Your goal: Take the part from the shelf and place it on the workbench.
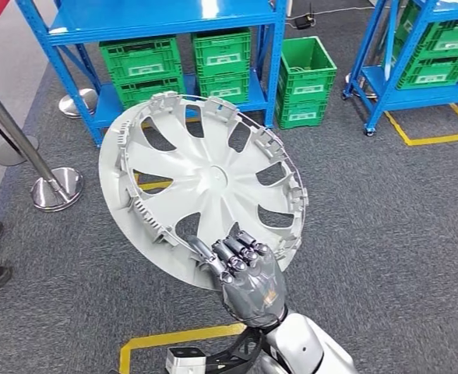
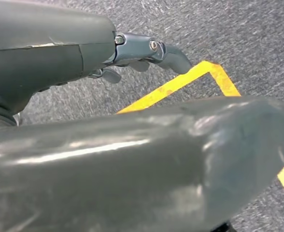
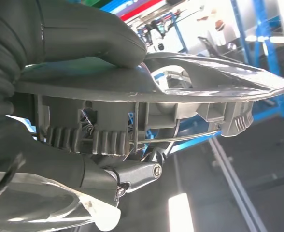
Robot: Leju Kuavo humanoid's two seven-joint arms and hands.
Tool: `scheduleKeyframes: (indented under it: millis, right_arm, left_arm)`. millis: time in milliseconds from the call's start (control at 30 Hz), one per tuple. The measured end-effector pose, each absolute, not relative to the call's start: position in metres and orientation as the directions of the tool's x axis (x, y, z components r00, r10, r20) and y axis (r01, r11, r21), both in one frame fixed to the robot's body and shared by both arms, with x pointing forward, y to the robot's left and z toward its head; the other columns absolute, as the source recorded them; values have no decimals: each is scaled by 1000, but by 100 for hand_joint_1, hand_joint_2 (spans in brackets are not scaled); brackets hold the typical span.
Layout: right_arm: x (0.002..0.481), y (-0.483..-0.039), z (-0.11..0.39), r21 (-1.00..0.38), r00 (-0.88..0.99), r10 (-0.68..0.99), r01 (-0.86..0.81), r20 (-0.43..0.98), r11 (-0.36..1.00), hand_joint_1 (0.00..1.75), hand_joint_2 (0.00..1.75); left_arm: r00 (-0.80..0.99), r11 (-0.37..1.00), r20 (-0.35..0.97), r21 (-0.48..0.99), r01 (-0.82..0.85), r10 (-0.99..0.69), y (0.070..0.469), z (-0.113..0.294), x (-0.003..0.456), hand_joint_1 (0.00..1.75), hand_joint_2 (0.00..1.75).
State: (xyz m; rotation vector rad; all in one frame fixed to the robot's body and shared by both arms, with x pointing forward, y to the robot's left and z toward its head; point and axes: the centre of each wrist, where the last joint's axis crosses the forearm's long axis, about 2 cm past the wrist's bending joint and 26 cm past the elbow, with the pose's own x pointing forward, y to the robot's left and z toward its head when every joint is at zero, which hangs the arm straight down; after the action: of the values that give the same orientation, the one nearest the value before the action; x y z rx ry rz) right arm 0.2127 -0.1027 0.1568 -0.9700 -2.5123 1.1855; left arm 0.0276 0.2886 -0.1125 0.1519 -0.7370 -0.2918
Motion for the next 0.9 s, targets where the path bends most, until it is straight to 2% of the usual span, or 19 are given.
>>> scheduleKeyframes:
  millis: [900]
  right_arm:
    - [212,-100,157,-746,-766,636,475,-91,466,175,175]
  left_arm:
    - [699,947,640,243,209,-319,288,-112,29,0,0]
